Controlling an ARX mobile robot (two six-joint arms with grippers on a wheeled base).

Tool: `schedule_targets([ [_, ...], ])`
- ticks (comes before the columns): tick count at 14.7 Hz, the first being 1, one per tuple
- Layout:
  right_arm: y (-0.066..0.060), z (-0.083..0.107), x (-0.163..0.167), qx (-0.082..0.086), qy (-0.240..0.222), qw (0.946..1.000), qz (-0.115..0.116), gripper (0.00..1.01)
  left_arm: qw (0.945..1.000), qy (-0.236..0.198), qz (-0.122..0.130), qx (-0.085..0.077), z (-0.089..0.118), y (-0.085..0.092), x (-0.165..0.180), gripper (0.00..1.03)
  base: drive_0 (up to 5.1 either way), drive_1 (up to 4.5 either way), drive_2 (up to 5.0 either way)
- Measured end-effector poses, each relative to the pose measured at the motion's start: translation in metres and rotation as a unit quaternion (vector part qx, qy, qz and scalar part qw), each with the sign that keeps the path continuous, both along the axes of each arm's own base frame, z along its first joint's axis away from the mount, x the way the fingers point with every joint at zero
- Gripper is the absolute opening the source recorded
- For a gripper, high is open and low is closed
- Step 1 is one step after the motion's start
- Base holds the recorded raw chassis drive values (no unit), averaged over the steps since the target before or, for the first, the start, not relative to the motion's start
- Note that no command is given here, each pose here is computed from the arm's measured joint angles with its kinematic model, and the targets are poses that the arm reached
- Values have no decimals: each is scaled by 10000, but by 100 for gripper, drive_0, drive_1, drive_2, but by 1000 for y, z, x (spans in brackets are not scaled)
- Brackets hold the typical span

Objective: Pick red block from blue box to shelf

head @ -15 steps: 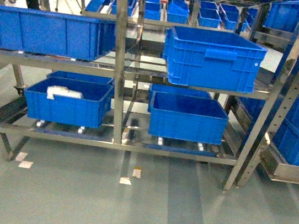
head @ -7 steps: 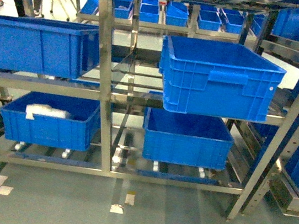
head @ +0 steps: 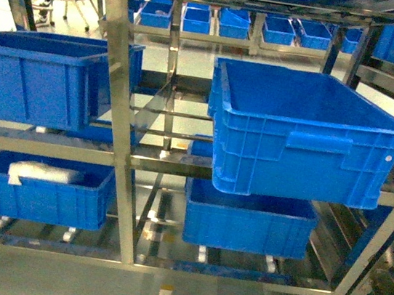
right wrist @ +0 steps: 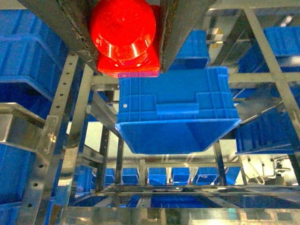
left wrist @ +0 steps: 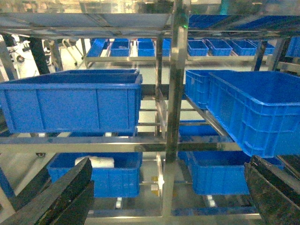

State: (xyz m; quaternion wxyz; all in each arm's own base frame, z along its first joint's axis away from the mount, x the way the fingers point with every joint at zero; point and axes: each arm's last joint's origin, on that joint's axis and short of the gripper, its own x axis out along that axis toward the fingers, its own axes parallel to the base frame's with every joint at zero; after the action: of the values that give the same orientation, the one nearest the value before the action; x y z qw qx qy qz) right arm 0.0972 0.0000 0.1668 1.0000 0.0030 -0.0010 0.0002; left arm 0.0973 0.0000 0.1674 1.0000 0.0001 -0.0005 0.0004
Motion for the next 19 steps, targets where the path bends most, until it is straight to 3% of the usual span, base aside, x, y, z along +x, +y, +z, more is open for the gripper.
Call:
schedule_targets([
  [9, 0, 0, 0, 0, 13, 10000, 0, 27, 10000, 8, -8, 0, 0, 0, 0, 98, -3, 429, -436],
  [19, 0, 0, 0, 0, -4, 10000, 0, 27, 10000, -10, -4, 0, 0, 0, 0, 98, 0, 0, 0],
])
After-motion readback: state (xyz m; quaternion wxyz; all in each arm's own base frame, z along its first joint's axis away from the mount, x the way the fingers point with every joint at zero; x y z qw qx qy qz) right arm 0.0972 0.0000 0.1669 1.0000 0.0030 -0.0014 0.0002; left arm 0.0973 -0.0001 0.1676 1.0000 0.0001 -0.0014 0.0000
